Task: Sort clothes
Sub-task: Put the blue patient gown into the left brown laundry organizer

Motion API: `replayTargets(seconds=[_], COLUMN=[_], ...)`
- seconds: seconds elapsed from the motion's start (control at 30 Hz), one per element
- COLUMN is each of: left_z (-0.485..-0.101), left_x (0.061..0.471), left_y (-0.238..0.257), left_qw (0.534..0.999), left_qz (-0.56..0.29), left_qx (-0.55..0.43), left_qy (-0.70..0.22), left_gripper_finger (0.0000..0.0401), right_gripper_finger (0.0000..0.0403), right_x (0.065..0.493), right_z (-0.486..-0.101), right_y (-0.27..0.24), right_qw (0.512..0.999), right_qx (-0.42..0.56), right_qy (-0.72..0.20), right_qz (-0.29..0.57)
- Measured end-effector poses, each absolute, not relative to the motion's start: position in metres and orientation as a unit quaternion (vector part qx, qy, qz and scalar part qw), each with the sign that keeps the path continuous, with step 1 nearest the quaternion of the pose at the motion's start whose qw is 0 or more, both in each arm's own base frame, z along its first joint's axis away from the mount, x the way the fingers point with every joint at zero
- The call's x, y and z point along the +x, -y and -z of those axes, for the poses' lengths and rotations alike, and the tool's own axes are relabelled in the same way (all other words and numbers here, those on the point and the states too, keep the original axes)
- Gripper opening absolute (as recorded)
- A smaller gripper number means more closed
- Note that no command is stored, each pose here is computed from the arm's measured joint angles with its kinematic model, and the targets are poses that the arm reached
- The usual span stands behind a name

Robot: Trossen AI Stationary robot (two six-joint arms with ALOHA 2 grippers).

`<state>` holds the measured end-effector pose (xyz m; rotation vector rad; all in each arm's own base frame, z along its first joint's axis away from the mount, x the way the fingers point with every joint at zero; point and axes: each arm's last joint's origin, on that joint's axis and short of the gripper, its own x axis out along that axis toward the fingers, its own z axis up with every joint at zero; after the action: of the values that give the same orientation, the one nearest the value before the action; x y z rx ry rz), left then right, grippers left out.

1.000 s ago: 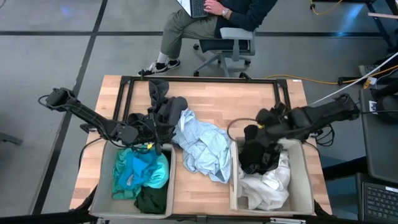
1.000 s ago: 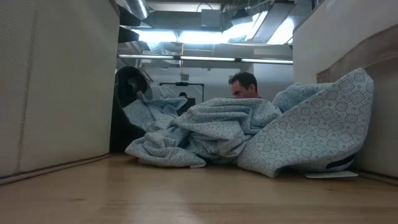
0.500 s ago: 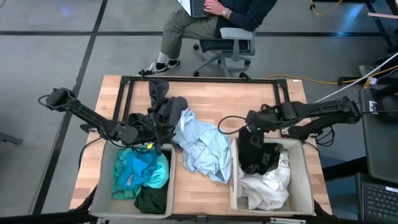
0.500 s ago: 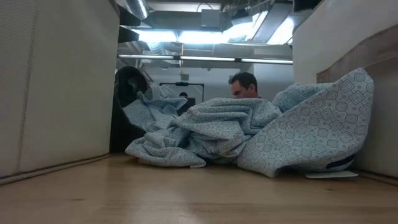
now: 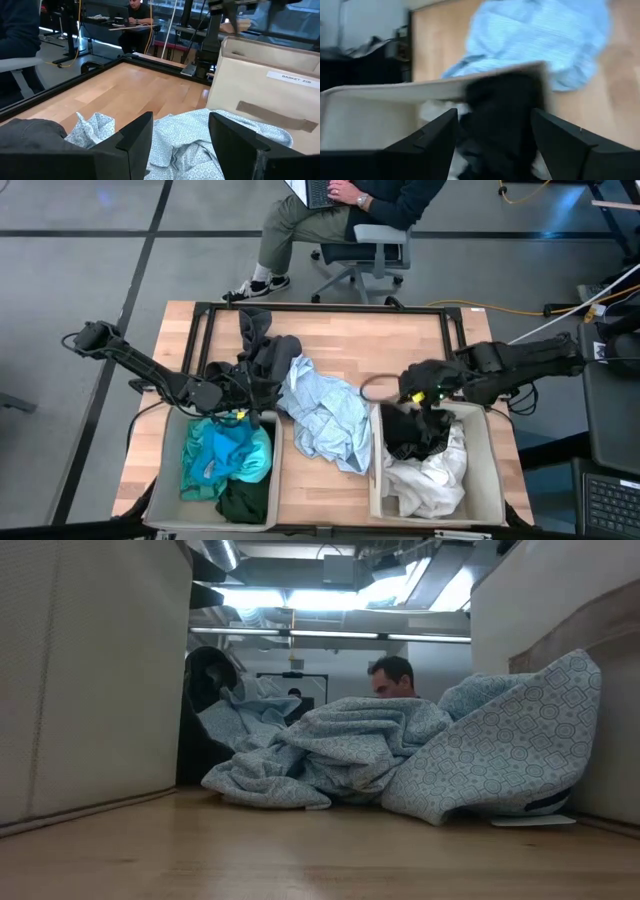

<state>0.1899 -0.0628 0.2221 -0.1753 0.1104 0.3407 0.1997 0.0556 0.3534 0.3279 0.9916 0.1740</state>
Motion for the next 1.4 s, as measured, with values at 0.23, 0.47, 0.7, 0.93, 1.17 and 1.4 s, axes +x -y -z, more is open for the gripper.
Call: replayTargets(seconds=[0.23,0.47,0.7,0.93,1.17,1.4], left_z=[-0.222,-0.222,-0.223,-0.223,-0.222,-0.222], left_x=[0.190,0.190,0.190,0.190,0.190,0.190], left_y=[0.063,0.063,0.063,0.063,0.063,0.063], left_qw=[0.980,0.980,0.980,0.980,0.980,0.980], left_qz=[-0.169,-0.169,-0.169,-0.169,-0.169,-0.169], left_qx=[-0.086,-0.086,-0.087,-0.088,-0.086,-0.085], left_qy=[-0.055,-0.054,-0.053,-0.053,-0.054,-0.054], left_gripper_finger=[0.0182,0.0182,0.0182,0.0182,0.0182,0.0182], right_gripper_finger=[0.0253,0.0253,0.0253,0.0253,0.0253,0.0253], right_x=[0.201,0.200,0.218,0.242,0.282,0.335], right_z=[-0.326,-0.329,-0.361,-0.367,-0.343,-0.322], right_y=[-0.083,-0.094,-0.099,-0.103,-0.088,-0.063], right_qw=[0.860,0.868,0.938,0.976,0.972,0.945], right_qx=[0.133,0.148,0.104,-0.026,-0.072,-0.043], right_qy=[-0.485,-0.466,-0.306,-0.200,-0.221,-0.323], right_qz=[-0.088,-0.090,-0.130,-0.086,-0.020,-0.031])
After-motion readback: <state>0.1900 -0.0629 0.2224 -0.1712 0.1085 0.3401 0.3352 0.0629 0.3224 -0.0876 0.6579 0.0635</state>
